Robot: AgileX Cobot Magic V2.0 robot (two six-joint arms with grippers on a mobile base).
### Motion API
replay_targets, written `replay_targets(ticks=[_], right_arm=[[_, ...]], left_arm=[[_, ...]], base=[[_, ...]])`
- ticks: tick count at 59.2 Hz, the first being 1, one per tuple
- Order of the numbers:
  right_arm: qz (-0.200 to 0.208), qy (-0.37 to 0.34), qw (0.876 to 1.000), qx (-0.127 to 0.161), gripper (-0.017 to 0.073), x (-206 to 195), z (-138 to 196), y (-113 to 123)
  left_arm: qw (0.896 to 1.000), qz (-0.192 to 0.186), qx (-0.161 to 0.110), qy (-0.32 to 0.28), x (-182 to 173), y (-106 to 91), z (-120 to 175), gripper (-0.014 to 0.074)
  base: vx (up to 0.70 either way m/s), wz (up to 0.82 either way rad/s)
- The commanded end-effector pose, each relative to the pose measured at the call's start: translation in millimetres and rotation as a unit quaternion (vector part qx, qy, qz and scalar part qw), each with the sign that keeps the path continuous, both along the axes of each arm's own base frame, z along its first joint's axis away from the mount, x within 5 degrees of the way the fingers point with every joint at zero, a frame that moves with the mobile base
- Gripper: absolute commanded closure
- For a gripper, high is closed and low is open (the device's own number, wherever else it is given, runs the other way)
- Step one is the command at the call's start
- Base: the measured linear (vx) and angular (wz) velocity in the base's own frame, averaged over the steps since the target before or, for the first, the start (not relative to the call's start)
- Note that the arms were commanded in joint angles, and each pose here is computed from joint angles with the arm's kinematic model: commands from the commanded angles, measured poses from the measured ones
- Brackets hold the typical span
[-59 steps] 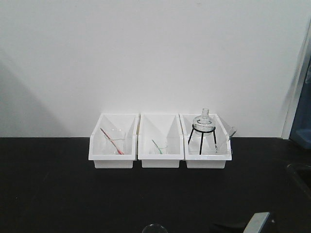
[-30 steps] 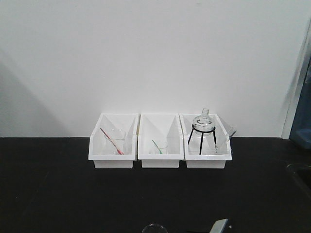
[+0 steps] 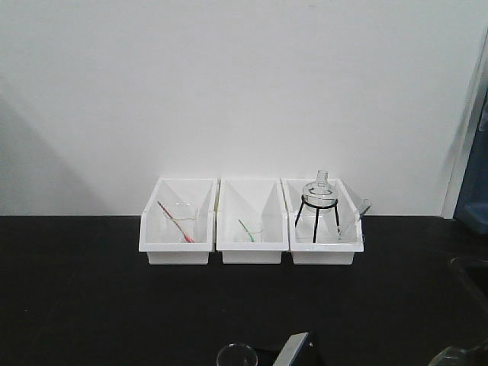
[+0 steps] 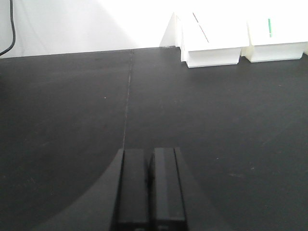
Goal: Pick beaker and place in left cabinet
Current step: 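Grasp the clear glass beaker with the right gripper and lift it, then pull the held beaker back toward the robot with the right gripper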
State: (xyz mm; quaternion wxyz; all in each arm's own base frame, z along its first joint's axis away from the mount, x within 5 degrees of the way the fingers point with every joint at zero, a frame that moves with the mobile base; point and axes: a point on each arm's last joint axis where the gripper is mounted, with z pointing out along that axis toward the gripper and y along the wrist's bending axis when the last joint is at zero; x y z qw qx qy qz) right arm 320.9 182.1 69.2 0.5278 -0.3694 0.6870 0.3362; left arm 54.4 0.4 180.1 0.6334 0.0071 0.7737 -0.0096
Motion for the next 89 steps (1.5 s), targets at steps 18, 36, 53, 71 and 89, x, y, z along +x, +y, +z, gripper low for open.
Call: replay_targets(ticks=[18, 36, 53, 71, 89], right_arm=[[-0.022, -0.083, 0.989, 0.119, 0.0235, 16, 38, 16], [-0.014, -0.013, 0.994, 0.111, 0.0568, 14, 56, 17], [-0.114, 0.034, 0.993, 0.009, 0.0564, 5, 151, -4], [-0.256, -0.025, 0.966, -0.017, 0.0564, -54, 271, -58], [-0.358, -0.047, 0.932, 0.026, 0.0564, -130, 292, -109]], left_arm=[[0.999, -0.007, -0.005, -0.051, 0, -1.3, 12, 0.0590], [0.999, -0.007, -0.005, -0.051, 0, -1.3, 12, 0.0590], [0.999, -0.007, -0.005, -0.051, 0, -1.3, 12, 0.0590], [0.999, -0.007, -0.005, -0.051, 0, -1.3, 12, 0.0590], [0.999, -0.007, -0.005, -0.051, 0, -1.3, 12, 0.0590]], base=[[0.00, 0.00], [0.00, 0.00], [0.00, 0.00], [0.00, 0.00], [0.00, 0.00]])
